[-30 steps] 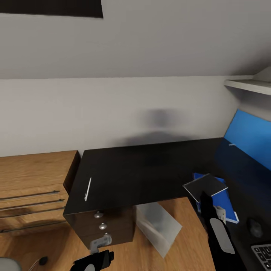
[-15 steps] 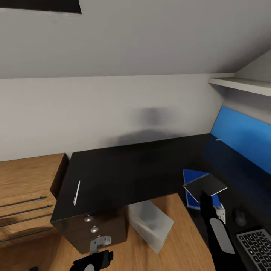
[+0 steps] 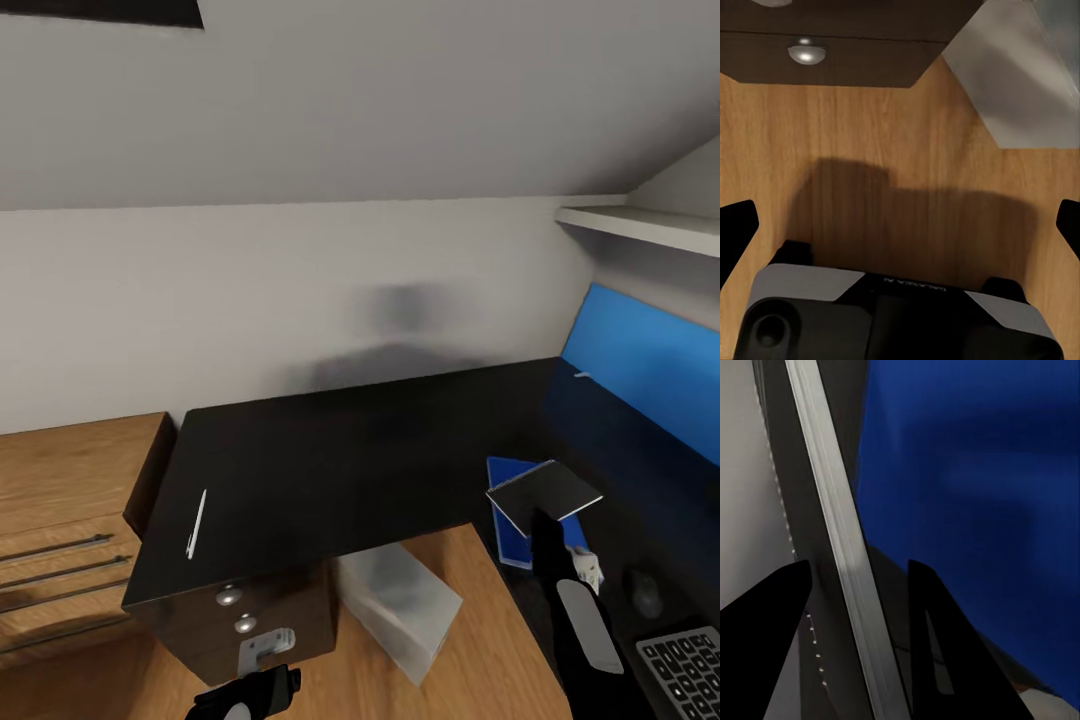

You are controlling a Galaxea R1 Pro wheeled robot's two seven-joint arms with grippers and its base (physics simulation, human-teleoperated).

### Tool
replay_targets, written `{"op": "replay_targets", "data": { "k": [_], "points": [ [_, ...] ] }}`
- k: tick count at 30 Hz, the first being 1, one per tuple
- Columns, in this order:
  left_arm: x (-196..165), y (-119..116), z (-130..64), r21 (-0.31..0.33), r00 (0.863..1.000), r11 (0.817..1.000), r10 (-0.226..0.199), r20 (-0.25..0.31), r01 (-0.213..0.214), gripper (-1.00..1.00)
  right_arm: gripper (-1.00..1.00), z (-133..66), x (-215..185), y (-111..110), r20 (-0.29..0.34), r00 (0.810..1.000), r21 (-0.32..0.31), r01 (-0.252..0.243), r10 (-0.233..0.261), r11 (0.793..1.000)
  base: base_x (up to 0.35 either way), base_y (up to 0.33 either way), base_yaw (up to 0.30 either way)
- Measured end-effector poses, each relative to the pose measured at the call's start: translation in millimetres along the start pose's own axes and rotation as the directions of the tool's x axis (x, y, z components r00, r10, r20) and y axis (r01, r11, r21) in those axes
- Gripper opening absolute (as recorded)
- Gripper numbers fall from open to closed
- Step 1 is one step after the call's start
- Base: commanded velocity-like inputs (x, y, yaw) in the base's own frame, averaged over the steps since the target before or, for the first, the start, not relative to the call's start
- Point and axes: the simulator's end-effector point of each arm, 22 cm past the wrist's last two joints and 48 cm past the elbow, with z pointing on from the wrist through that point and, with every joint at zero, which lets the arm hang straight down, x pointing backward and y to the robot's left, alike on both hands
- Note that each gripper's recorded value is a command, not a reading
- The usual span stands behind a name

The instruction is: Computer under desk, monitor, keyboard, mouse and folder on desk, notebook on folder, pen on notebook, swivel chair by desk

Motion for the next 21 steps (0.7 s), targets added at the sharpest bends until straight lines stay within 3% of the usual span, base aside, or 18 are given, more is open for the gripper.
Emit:
{"op": "replay_targets", "data": {
  "k": [5,21],
  "points": [
    [4.3,1.2,1.8,-0.005,1.000,1.000,0.001,-0.009,-0.001,1.00,-1.00,-0.2,-0.3,0.1,0.002,1.000,-0.001,-0.002,0.002,1.000,0.240,0.000,0.000],
    [7.7,2.7,3.7,-0.010,1.000,1.000,0.003,-0.017,-0.003,1.00,-1.00,0.2,-3.0,-7.7,0.010,1.000,0.030,-0.004,0.004,1.000,0.010,0.000,0.000]
  ]
}}
